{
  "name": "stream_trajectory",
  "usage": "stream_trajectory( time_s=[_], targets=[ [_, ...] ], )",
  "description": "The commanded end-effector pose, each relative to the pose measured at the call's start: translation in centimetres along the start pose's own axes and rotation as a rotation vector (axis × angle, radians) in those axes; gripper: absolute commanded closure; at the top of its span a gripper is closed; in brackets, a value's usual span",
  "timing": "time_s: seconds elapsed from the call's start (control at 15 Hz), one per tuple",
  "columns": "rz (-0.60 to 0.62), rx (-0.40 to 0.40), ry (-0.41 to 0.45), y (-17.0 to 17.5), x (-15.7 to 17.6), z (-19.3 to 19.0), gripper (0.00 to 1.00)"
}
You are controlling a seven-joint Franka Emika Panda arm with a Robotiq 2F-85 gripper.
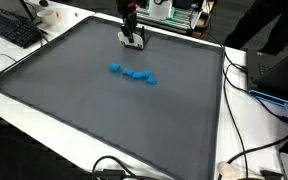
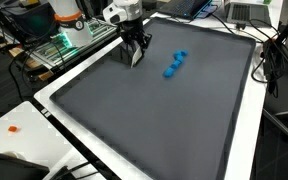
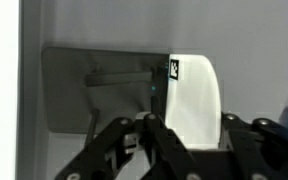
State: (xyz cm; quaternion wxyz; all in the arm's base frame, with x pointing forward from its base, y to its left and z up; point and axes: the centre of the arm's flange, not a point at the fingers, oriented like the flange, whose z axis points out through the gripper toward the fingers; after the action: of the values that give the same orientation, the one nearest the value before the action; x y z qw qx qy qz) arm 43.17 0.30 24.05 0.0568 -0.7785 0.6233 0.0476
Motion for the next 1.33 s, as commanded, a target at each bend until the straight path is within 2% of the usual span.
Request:
stream_trajectory(
  time_s=[0.0,0.13,0.33,0.4,0.47,0.6,0.87,1.0,1.13,1.27],
  targets=[
    [0.003,-0.045,0.013,1.1,0.2,-1.0,0.78],
    [-0.003,-0.066,0.016,1.3,0.3,-1.1,0.8],
    [-0.016,-0.103,0.021,1.7,0.3,-1.4,0.7],
    [-0.021,-0.114,0.022,1.8,0.3,-1.4,0.57],
    [-0.024,-0.127,0.022,1.9,0.3,-1.4,0.55],
    [-0.031,-0.146,0.02,2.1,0.1,-1.6,0.36],
    [-0.048,-0.175,0.01,2.3,-0.3,-2.5,0.05],
    [-0.066,-0.188,0.0,2.4,-0.5,-3.6,0.0],
    [-0.091,-0.19,-0.01,2.3,-0.7,-5.1,0.0],
    [-0.166,-0.192,-0.036,2.0,-1.0,-6.9,0.0]
  ],
)
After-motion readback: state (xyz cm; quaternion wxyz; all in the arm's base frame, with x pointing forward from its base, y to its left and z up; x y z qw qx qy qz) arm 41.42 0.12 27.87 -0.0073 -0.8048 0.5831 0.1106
